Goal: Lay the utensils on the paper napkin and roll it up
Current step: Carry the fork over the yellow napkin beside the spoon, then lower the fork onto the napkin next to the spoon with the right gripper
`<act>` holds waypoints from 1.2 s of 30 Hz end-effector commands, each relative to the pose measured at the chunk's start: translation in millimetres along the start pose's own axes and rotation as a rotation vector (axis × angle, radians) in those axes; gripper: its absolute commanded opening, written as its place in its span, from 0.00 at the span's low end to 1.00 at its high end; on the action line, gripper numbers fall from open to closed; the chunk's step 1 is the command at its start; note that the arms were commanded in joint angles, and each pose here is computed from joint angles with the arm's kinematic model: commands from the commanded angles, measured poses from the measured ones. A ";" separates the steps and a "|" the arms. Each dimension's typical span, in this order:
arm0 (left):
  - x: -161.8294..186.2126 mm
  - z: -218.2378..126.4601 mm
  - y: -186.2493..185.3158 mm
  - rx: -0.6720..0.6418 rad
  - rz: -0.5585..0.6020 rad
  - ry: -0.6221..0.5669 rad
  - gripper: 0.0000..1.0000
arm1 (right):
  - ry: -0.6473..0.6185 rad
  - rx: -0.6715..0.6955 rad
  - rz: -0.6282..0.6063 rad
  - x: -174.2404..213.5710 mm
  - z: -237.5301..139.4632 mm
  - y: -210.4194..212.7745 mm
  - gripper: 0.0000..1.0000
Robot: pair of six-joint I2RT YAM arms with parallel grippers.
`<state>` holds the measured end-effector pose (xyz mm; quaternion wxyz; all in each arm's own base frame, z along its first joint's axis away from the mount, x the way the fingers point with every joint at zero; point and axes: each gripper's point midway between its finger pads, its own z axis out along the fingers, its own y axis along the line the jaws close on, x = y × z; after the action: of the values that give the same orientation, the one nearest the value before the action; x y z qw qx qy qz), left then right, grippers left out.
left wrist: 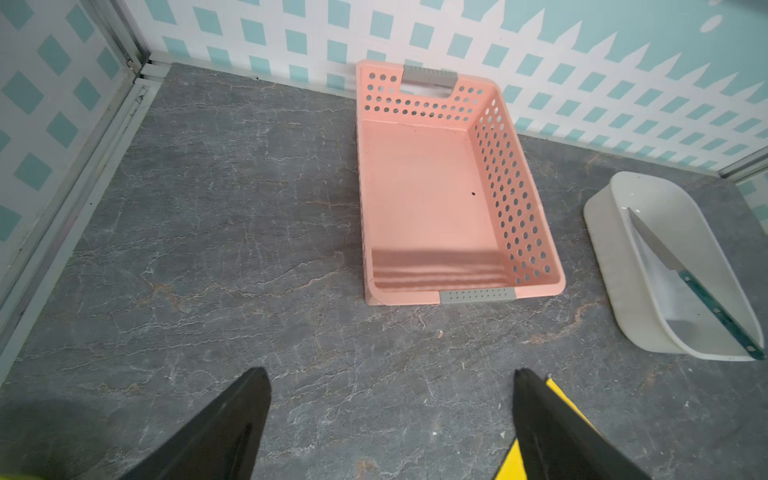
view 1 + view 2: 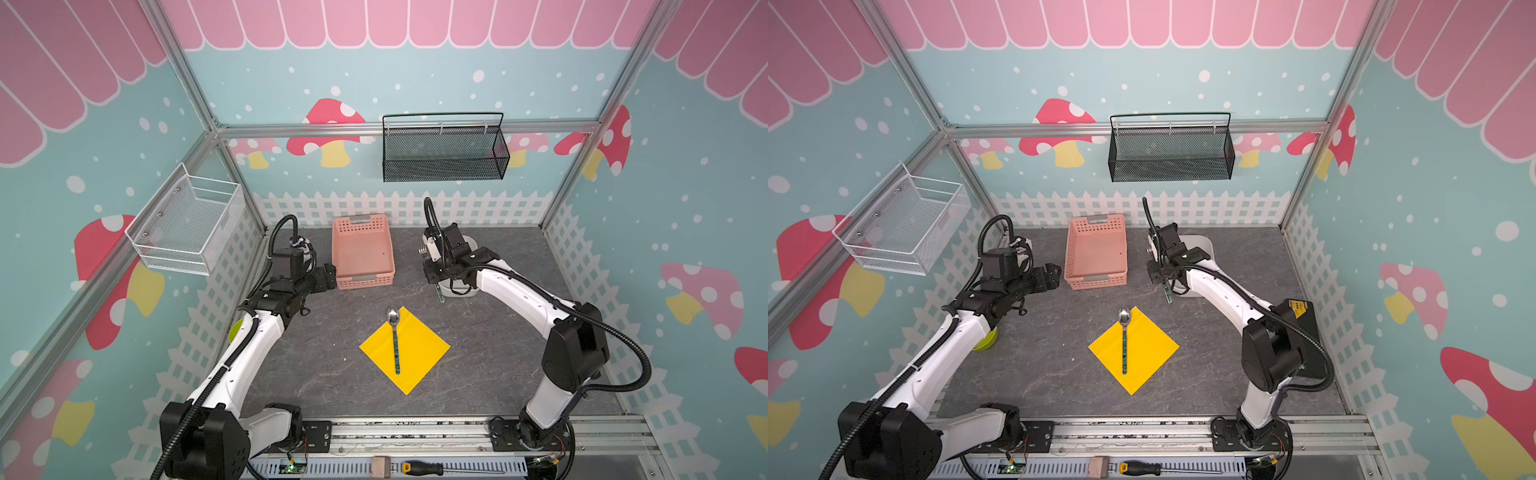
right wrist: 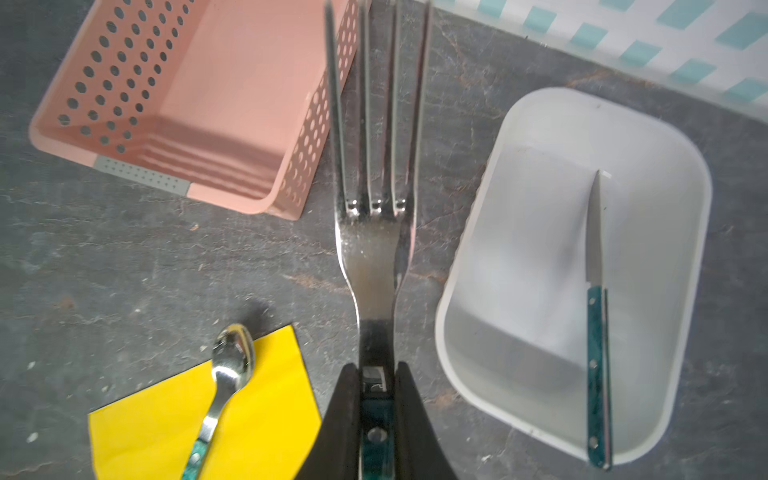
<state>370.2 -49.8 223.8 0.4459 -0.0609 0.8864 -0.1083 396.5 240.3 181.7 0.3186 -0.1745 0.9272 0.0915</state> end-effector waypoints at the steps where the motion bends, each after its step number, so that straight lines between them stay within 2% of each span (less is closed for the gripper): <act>1: 0.8 -5.6 -10.1 0.064 -0.040 0.008 0.92 | 0.083 -0.039 0.140 31.0 -3.2 16.9 0.04; 8: 12.3 -0.6 -18.3 0.108 -0.080 0.067 0.92 | 0.193 -0.038 0.239 73.0 0.6 38.7 0.03; 13: 14.3 -5.0 -28.2 0.108 -0.039 0.076 0.92 | 0.266 -0.048 0.325 97.7 7.5 51.7 0.02; 19: 20.1 -7.6 -36.8 0.080 0.030 0.092 0.93 | 0.340 -0.043 0.350 112.4 24.4 67.5 0.02; 30: 19.8 -5.9 -31.1 0.028 0.027 0.101 0.94 | 0.419 -0.059 0.347 120.4 45.5 91.4 0.01; 31: 19.6 -5.7 -30.2 0.023 0.027 0.102 0.94 | 0.454 -0.045 0.345 131.5 55.2 91.1 0.01; 36: 22.7 -5.9 -32.4 0.005 0.059 0.111 0.94 | 0.484 -0.045 0.344 139.8 59.6 93.2 0.01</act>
<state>351.7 -85.4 210.8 0.3955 -0.0362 0.9101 -0.1184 296.3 302.9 57.7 0.0807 -0.0460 0.9877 0.1254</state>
